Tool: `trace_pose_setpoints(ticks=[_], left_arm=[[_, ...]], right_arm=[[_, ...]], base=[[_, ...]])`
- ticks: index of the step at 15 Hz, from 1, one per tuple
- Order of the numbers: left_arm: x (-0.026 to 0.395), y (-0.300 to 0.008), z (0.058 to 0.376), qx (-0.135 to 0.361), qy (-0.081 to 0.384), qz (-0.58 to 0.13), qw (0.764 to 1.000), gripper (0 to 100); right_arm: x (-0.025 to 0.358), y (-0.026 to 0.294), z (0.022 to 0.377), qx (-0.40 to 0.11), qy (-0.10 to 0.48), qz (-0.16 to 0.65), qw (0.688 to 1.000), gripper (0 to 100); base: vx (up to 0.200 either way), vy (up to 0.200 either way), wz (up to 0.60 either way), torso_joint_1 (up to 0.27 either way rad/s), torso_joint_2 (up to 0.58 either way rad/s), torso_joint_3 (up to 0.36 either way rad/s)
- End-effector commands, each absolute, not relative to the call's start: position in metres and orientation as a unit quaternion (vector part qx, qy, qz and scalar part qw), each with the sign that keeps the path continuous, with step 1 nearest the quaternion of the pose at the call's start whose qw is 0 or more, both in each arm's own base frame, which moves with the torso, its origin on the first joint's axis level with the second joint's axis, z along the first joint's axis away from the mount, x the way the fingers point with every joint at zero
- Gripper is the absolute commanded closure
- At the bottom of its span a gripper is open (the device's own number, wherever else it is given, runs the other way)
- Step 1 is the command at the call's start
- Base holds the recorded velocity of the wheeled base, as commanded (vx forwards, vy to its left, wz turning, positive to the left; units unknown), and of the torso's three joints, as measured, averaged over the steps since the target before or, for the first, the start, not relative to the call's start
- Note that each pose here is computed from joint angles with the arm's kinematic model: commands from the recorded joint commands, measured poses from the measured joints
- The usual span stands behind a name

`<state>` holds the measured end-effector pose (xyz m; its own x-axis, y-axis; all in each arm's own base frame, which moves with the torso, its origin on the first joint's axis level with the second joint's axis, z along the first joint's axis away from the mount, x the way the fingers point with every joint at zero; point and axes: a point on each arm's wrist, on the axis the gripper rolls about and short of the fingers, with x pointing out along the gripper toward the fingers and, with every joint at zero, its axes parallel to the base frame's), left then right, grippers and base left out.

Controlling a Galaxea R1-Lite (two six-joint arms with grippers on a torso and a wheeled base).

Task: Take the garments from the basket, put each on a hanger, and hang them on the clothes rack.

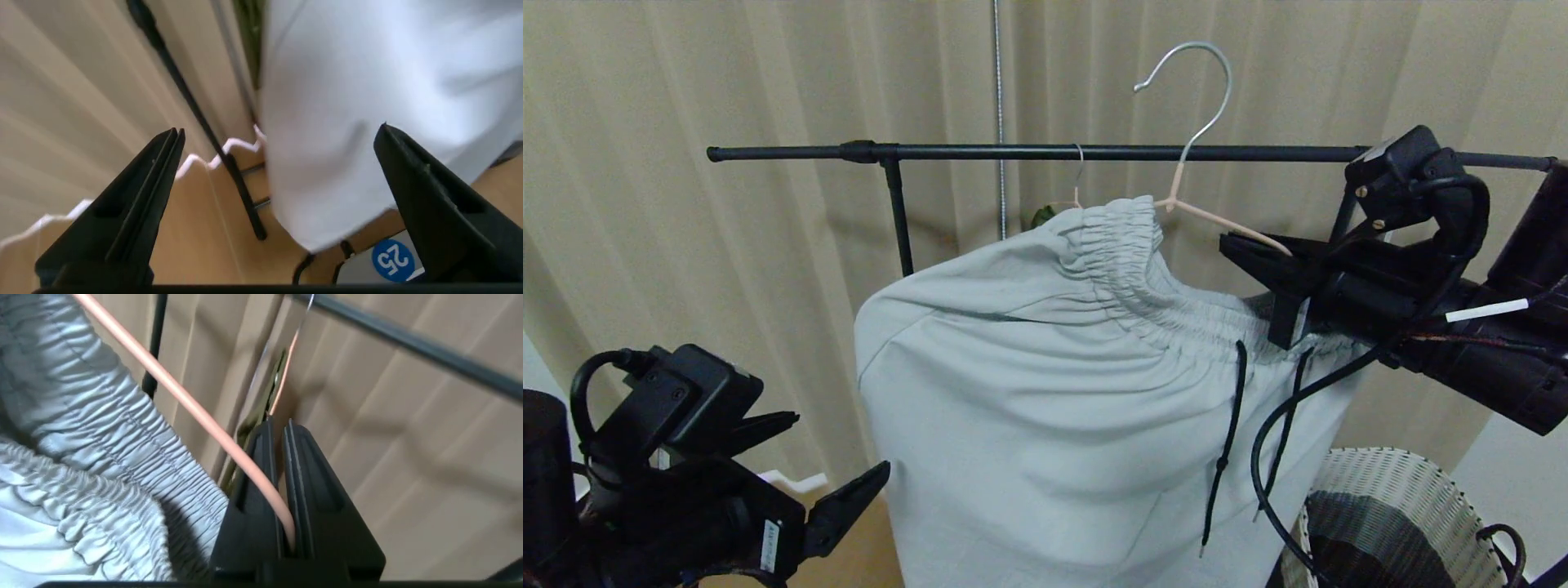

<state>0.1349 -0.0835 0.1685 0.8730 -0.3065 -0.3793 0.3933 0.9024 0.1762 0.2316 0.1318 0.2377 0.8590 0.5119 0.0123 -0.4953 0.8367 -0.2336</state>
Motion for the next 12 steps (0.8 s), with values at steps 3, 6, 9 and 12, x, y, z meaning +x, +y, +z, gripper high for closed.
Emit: trace_pose_setpoints(ticks=[3,6,9,12], left_arm=[[0.151,-0.071,0.167,0.107,0.19,-0.164,0.962,0],[0.16,-0.073,0.167,0.106,0.196,-0.165,0.961,0],[0.167,-0.076,0.165,0.105,0.191,-0.165,0.962,100],[0.166,-0.072,0.161,0.106,0.196,-0.158,0.962,100]], right_arm=[[0.221,0.138,0.241,-0.109,-0.052,0.288,0.95,100],[0.22,0.139,0.241,-0.108,-0.056,0.298,0.947,100],[0.22,0.139,0.239,-0.109,-0.052,0.299,0.947,100],[0.221,0.139,0.238,-0.109,-0.051,0.297,0.947,100]], base=[[0.0,0.0,0.0,0.0,0.0,0.0],[0.0,0.0,0.0,0.0,0.0,0.0],[0.0,0.0,0.0,0.0,0.0,0.0],[0.0,0.0,0.0,0.0,0.0,0.0]])
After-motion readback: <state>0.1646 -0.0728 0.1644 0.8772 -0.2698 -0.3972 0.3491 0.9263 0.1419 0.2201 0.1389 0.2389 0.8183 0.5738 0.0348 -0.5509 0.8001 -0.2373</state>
